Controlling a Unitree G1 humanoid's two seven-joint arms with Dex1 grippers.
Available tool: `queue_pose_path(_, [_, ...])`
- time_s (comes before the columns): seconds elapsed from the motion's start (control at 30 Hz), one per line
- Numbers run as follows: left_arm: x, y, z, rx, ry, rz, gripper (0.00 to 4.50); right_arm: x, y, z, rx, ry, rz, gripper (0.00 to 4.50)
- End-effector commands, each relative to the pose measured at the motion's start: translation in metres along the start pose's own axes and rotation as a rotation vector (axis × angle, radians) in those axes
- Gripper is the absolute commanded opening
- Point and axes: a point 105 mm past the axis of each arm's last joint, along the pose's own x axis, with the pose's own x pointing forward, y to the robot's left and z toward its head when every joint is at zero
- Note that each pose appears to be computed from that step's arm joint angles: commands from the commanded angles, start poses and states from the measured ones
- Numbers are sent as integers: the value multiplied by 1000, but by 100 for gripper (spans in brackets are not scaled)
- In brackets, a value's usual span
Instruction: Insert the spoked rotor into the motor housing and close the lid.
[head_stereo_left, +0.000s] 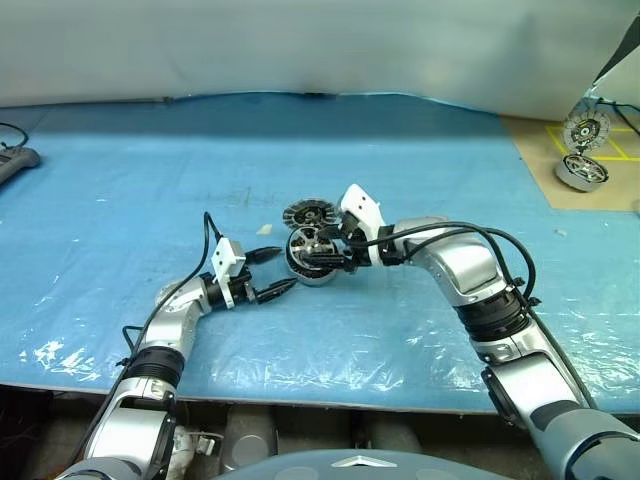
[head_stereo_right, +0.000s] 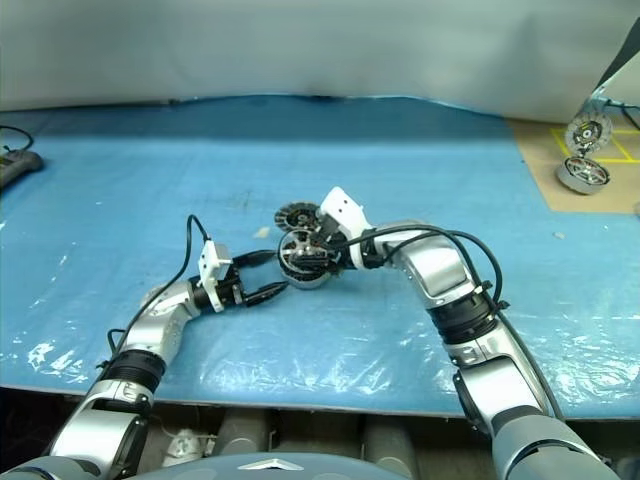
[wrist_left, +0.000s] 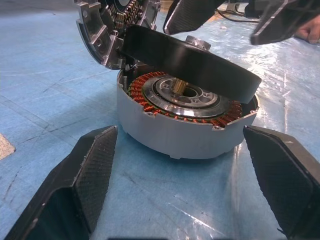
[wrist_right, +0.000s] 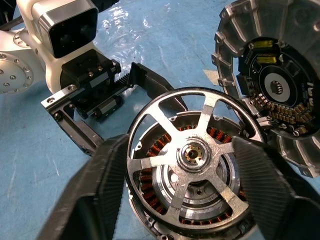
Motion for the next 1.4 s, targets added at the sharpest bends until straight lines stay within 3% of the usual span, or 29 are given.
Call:
queue_pose_path(0.03, [0, 2, 11, 37, -33, 1, 433, -1, 4, 6, -16, -22, 20, 249])
queue_pose_path(0.43, [2, -1, 11, 42, -34, -7, 433, 3, -9, -11, 3, 53, -49, 249])
queue_pose_path(0.53, [2, 0, 11, 43, -34, -5, 433, 4, -10, -15, -21, 74, -60, 197])
queue_pose_path(0.73, [1, 1, 13, 50, -38, -2, 433, 0, -7, -18, -91, 87, -49, 3])
queue_pose_path(1.0, [-1, 8, 21, 35, -69, 15, 433, -8, 4, 14, -68, -130, 2, 3])
queue_pose_path(1.17, [-7, 27, 30, 5, -86, 85, 433, 1, 2, 8, -22, -135, -19, 3])
queue_pose_path(1.4, [-8, 36, 24, 3, -50, 104, 433, 19, -20, -11, 68, -94, -119, 3])
